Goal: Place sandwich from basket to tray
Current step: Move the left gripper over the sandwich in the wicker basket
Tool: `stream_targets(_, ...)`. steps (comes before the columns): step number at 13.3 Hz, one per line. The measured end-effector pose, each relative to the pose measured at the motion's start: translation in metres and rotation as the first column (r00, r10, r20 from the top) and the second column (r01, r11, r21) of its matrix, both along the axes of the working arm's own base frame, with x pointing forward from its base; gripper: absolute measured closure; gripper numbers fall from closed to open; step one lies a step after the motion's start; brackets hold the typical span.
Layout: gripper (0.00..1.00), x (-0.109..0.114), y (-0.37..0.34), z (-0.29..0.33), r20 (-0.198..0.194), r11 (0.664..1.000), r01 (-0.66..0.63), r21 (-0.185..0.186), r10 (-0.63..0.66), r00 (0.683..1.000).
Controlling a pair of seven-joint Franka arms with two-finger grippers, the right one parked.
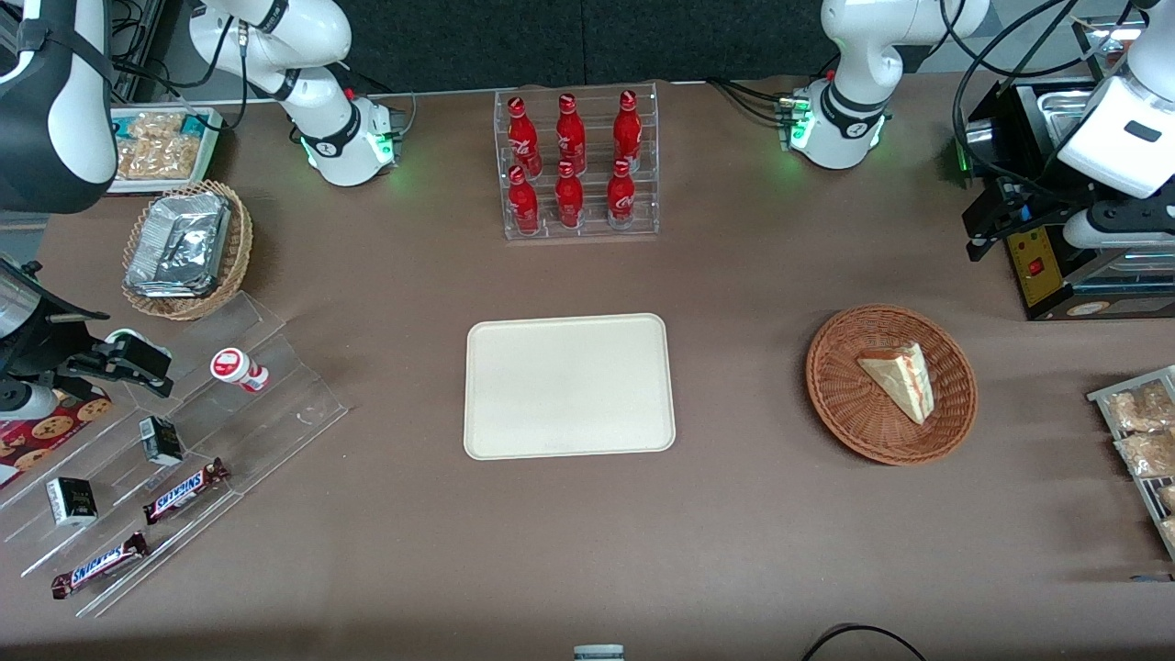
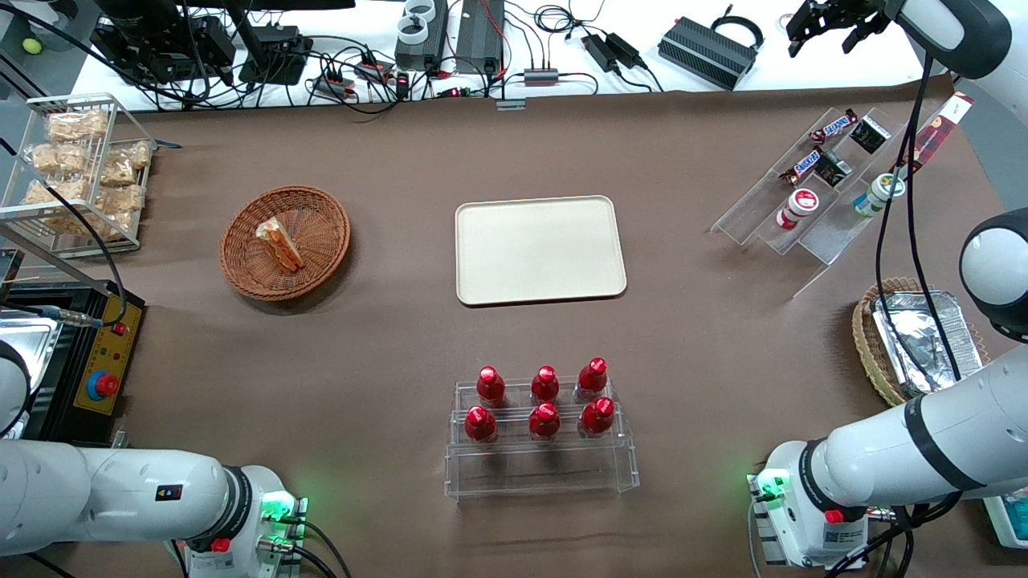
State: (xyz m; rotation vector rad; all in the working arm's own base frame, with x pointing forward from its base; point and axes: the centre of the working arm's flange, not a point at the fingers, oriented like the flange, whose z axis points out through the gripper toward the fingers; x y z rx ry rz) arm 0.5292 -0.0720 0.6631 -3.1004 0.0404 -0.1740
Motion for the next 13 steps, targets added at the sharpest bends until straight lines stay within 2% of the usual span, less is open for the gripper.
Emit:
stream_targets(4,0.00,0.000,0.001,-0.001,-0.004,1.000,-0.002,0.000,0.002,1.000)
stream_targets(7,0.00,0.009,0.010,-0.017,-0.038,1.000,-0.021,0.002,0.021,0.999)
stream_targets(10,0.00,0.026,0.020,-0.060,-0.097,0.994,-0.108,0.005,0.108,0.989)
stream_targets(13,0.00,0.035,0.021,-0.121,-0.102,0.975,-0.224,0.007,0.224,0.969)
